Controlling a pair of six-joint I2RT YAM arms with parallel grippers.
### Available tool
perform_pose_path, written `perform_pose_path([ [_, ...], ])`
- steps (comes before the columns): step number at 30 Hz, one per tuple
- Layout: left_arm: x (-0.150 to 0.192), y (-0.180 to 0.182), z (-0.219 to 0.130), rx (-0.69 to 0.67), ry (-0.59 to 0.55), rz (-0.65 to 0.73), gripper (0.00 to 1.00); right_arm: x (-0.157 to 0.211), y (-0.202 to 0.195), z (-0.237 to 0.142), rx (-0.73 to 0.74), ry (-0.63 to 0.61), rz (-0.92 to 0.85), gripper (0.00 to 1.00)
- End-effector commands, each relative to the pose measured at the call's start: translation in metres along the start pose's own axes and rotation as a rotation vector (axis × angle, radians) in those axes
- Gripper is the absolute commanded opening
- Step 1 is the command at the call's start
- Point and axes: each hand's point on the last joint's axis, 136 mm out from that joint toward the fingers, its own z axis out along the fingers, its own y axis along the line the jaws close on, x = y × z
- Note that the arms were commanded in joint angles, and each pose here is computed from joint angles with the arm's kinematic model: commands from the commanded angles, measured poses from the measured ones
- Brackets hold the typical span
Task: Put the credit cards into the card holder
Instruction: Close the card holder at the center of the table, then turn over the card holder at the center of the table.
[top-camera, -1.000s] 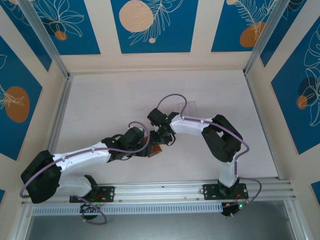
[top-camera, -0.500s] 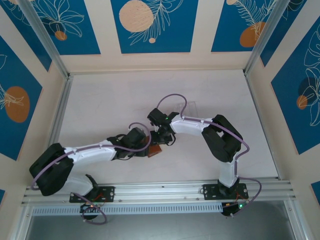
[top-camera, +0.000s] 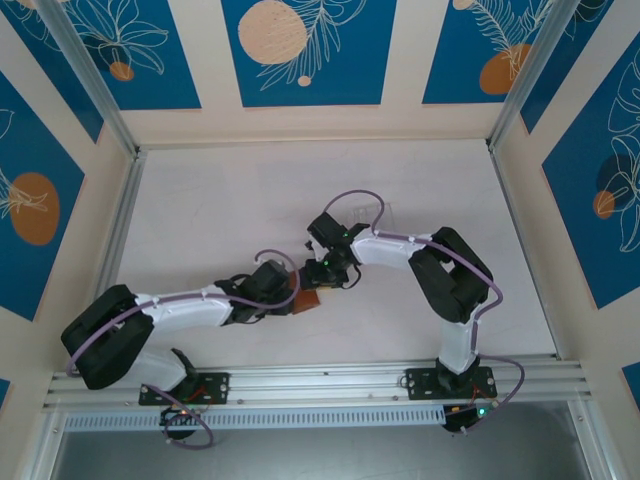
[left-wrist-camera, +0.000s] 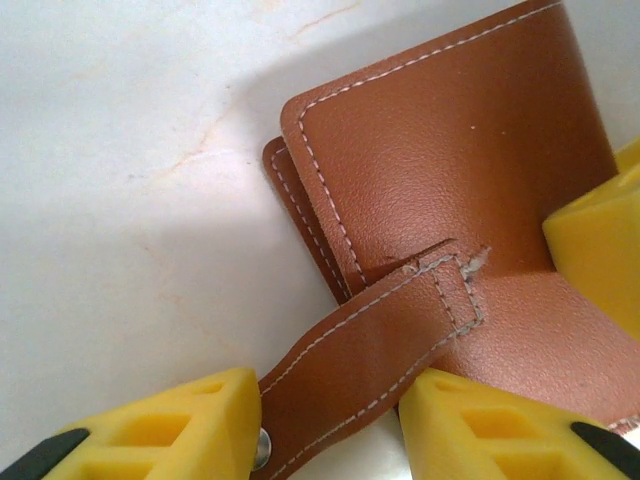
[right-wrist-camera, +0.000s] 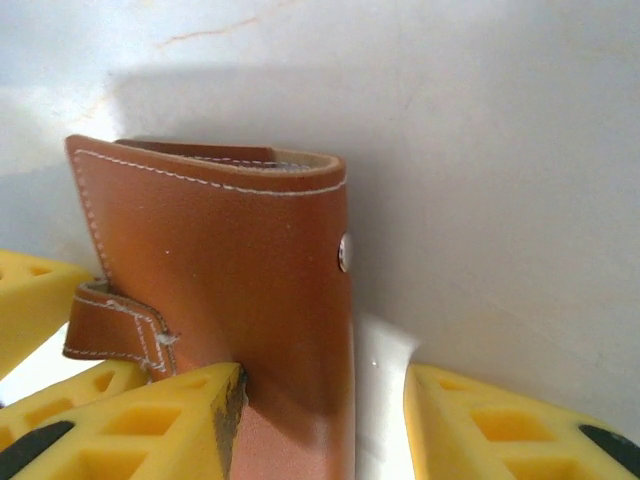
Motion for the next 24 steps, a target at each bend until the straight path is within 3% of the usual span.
perform_pose_path([
  [1, 0.038, 0.037, 0.014, -0.126, 0.106, -0.004, 0.41, 0.017, 0.011, 0.008, -0.087, 0.078, -0.016, 0.47],
  [7, 0.048, 0.036, 0.023, -0.123, 0.13, -0.007, 0.4, 0.02, 0.03, 0.01, -0.211, 0.097, -0.011, 0.43],
  [12, 0.046, 0.031, 0.022, -0.113, 0.127, -0.007, 0.4, 0.016, 0.03, -0.012, -0.193, 0.026, -0.022, 0.02],
  [13, 0.043, 0.03, 0.019, -0.111, 0.119, -0.006, 0.42, 0.014, 0.024, -0.021, -0.166, -0.002, -0.016, 0.0],
  [15, 0.035, 0.03, 0.01, -0.115, 0.095, 0.0, 0.47, 0.011, 0.002, -0.041, -0.053, -0.062, 0.012, 0.0],
  [18, 0.023, 0.033, -0.006, -0.133, 0.051, 0.014, 0.56, 0.016, -0.05, -0.076, 0.271, -0.114, 0.055, 0.0],
  [24, 0.016, 0.039, -0.017, -0.151, 0.031, 0.019, 0.6, 0.039, -0.103, -0.135, 0.717, -0.134, 0.065, 0.0],
])
